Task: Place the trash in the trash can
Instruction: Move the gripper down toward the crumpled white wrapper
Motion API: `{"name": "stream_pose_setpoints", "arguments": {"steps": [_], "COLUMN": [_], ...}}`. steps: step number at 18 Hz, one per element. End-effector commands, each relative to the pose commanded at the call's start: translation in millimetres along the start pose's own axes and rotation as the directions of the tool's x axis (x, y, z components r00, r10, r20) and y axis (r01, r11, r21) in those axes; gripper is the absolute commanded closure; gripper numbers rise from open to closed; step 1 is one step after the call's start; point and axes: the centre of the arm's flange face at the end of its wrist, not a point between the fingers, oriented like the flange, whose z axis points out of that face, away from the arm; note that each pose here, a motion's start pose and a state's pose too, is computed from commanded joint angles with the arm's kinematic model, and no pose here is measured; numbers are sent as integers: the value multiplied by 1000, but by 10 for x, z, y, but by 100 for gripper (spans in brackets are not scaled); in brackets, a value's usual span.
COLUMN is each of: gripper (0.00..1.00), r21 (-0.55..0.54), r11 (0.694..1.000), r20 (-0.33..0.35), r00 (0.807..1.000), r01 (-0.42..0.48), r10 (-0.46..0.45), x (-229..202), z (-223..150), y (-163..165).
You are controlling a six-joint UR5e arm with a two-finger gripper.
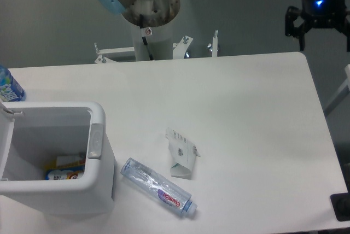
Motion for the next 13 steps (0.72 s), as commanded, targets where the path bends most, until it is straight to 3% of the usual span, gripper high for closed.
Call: {"name": "stream_pose_setpoints", "arguments": {"steps": [8, 11, 13], "gripper": [0, 0, 0], "r21": [-5, -8, -19], "r11": [1000, 996, 981], "r20": [-18, -54, -88], "r00": [1000, 994, 977], "r01": [4, 93, 195], "r10": [-4, -93, -196], "x": [74, 216, 432], "z": [76, 217, 354], "y": [0, -92, -290]}}
